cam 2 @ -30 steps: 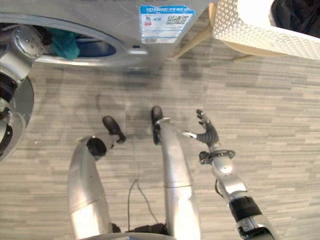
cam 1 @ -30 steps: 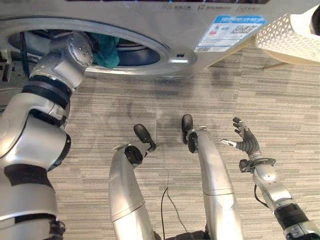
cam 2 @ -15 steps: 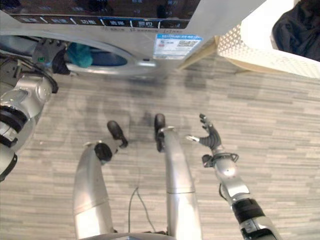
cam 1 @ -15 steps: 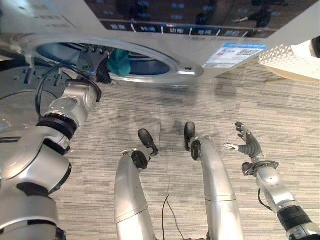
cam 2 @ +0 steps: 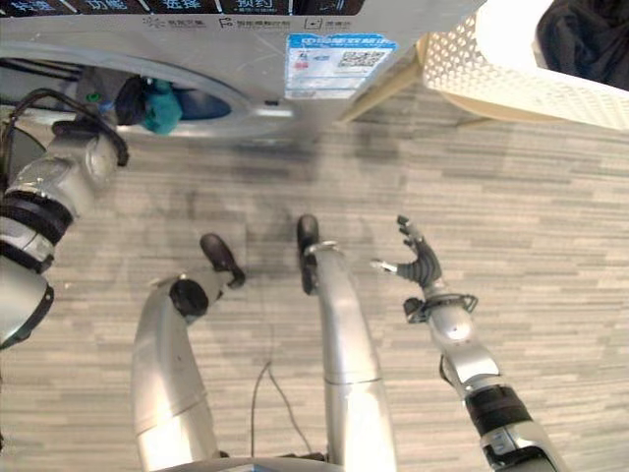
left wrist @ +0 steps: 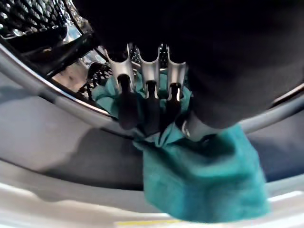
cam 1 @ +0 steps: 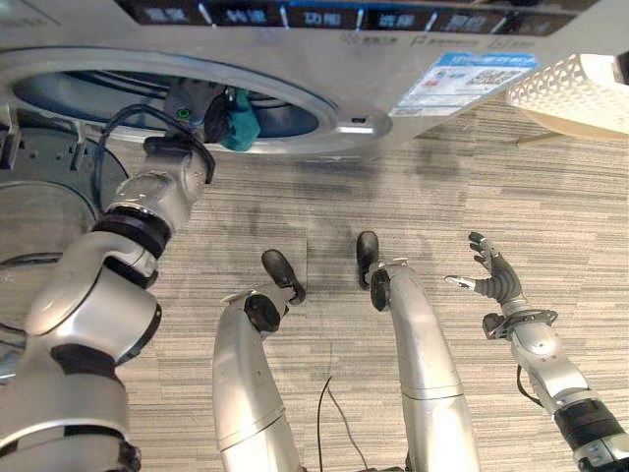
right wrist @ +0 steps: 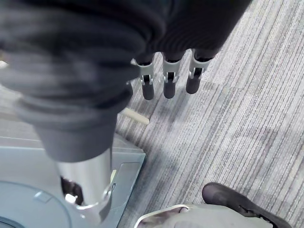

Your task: Grab the laundry basket,head to the washer,open it,put in the laundry and shut it.

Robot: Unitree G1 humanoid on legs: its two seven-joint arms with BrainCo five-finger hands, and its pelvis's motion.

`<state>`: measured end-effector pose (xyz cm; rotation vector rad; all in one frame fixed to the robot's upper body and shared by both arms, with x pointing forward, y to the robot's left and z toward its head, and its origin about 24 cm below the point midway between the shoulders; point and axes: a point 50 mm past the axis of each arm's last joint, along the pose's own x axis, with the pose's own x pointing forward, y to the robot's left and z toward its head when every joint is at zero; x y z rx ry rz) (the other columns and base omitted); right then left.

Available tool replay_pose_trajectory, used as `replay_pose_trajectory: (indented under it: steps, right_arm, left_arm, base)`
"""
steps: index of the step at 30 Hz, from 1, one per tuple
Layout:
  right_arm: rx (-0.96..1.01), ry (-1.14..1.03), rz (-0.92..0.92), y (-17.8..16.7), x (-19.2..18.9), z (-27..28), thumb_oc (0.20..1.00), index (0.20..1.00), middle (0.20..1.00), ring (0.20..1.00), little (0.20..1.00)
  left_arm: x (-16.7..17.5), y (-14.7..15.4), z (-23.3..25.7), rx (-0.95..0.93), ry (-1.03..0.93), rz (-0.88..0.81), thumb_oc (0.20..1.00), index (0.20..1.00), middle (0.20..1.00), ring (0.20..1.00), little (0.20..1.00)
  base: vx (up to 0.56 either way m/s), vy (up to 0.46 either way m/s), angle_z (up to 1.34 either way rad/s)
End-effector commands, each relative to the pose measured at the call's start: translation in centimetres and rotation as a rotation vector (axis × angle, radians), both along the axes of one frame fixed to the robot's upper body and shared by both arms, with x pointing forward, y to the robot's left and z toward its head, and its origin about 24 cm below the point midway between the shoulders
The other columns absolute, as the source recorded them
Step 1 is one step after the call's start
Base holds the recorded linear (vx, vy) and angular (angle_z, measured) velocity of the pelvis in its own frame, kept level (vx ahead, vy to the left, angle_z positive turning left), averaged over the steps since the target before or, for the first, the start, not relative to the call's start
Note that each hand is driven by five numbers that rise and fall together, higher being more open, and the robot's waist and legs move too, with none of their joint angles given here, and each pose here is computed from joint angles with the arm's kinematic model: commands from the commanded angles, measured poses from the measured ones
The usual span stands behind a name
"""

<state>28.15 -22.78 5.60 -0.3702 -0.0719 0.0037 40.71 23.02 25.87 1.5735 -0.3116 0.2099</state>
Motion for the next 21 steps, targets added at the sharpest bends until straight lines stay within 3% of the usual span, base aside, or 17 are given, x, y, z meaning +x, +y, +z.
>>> replay_pose_trajectory:
  steps: [1,7,10,13,14,15,21]
  right_arm:
    - [0.001,-0.038,0.003,0.4,-1.3,0.0,1.0,1.0,1.0,1.0,1.0]
    - [0.054,-0.028,0.007,1.3,-1.4,-0.9,1.0,1.0,1.0,1.0,1.0]
    - [0.083,-0.038,0.012,1.9,-1.3,-0.9,1.0,1.0,1.0,1.0,1.0]
    - [0.097,-0.052,0.017,2.2,-1.1,-0.6,1.0,1.0,1.0,1.0,1.0]
    - [0.096,-0.059,0.02,2.2,-1.0,-0.4,1.0,1.0,1.0,1.0,1.0]
    - [0.093,-0.066,0.024,2.2,-0.9,-0.2,1.0,1.0,1.0,1.0,1.0]
    - [0.068,-0.083,0.043,2.0,-0.8,0.5,1.0,1.0,1.0,1.0,1.0]
  left_arm:
    - [-0.3,0.4,1.9,-0.181,-0.127,-0.027,0.2,0.2,0.2,0.2,0.2]
    - [-1.0,0.5,5.2,-0.382,-0.32,-0.064,0.2,0.2,0.2,0.2,0.2]
    - [-1.5,0.8,6.7,-0.644,-0.462,-0.097,0.2,0.2,0.2,0.2,0.2]
    - [-1.9,1.1,7.8,-0.771,-0.547,-0.105,0.2,0.2,0.2,0.2,0.2]
    - [-2.1,1.1,8.3,-0.767,-0.568,-0.106,0.768,0.768,0.768,0.768,0.768]
    - [-2.2,1.2,8.6,-0.754,-0.578,-0.107,1.0,1.0,1.0,1.0,1.0]
    - [-2.4,1.7,8.3,-0.66,-0.536,-0.097,1.0,1.0,1.0,1.0,1.0]
  base:
    - [0.0,0.0,0.0]
    - [0.0,-0.001,0.01]
    - [0.0,0.0,0.0]
    - [0.0,0.0,0.0]
    - [0.0,0.0,0.0]
    - [0.0,0.0,0.0]
    - [0.0,0.0,0.0]
